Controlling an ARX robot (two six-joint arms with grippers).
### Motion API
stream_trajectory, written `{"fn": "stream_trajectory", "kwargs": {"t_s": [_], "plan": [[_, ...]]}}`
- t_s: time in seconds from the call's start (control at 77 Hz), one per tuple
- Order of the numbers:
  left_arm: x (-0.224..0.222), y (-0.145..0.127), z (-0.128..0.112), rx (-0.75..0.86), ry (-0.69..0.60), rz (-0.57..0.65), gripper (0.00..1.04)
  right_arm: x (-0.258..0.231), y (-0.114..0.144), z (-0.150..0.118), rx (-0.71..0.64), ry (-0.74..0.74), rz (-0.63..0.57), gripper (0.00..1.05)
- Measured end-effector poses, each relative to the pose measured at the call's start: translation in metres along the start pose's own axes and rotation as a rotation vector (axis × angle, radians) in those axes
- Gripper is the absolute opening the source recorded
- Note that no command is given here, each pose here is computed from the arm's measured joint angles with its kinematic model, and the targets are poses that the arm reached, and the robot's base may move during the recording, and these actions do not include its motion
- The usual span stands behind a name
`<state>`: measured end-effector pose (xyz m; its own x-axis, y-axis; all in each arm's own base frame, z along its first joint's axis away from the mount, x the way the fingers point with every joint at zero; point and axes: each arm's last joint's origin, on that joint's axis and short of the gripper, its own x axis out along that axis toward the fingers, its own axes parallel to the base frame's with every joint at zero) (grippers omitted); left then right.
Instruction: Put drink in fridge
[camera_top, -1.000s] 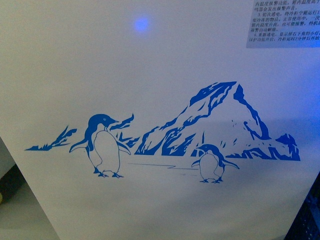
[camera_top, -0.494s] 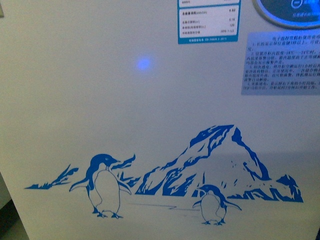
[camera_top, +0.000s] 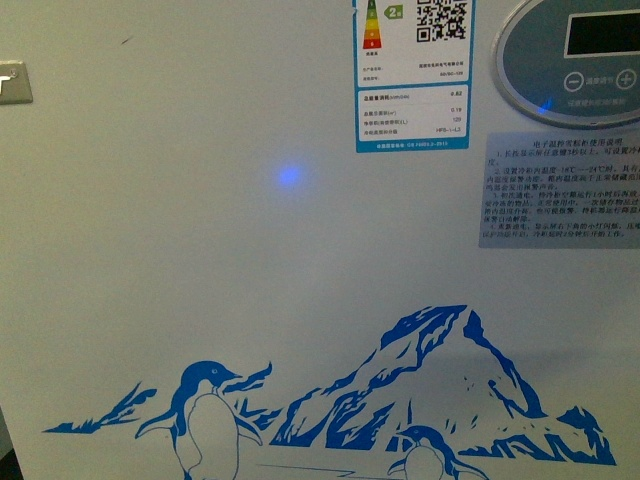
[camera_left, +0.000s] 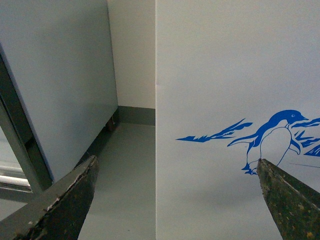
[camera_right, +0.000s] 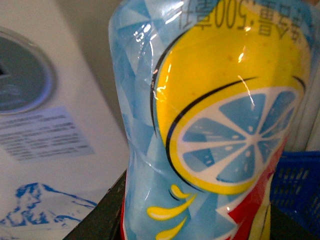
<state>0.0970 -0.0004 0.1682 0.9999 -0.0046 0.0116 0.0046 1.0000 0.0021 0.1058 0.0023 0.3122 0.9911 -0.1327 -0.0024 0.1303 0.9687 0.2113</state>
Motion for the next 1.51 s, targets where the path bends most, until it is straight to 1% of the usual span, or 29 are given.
{"fn": "stream_trajectory", "kwargs": {"t_s": [0.13, 0.247, 0.39, 0.61, 0.727, 0.805, 0.909, 1.065, 1.506], "plan": [[0.000, 0.000, 0.000, 0.000, 0.000, 0.000, 0.97, -0.007, 0.009, 0.010, 0.010, -0.090, 0.022, 0.40], [0.000, 0.000, 0.000, 0.000, 0.000, 0.000, 0.97, -0.006, 0.010, 0.010, 0.006, -0.104, 0.014, 0.40], [0.000, 0.000, 0.000, 0.000, 0.000, 0.000, 0.97, -0.004, 0.003, 0.008, 0.000, -0.115, -0.020, 0.40], [0.000, 0.000, 0.000, 0.000, 0.000, 0.000, 0.97, 0.000, -0.016, -0.002, -0.020, -0.093, -0.054, 0.40], [0.000, 0.000, 0.000, 0.000, 0.000, 0.000, 0.97, 0.000, -0.018, -0.008, -0.017, -0.086, -0.069, 0.40], [0.000, 0.000, 0.000, 0.000, 0.000, 0.000, 0.97, 0.000, -0.017, -0.009, -0.017, -0.086, -0.053, 0.40], [0.000, 0.000, 0.000, 0.000, 0.000, 0.000, 0.97, -0.002, -0.011, -0.007, -0.012, -0.107, 0.024, 0.40], [0.000, 0.000, 0.000, 0.000, 0.000, 0.000, 0.97, -0.004, -0.002, -0.011, -0.006, -0.099, 0.114, 0.40], [0.000, 0.000, 0.000, 0.000, 0.000, 0.000, 0.97, -0.003, -0.002, -0.015, -0.009, -0.088, 0.111, 0.40]]}}
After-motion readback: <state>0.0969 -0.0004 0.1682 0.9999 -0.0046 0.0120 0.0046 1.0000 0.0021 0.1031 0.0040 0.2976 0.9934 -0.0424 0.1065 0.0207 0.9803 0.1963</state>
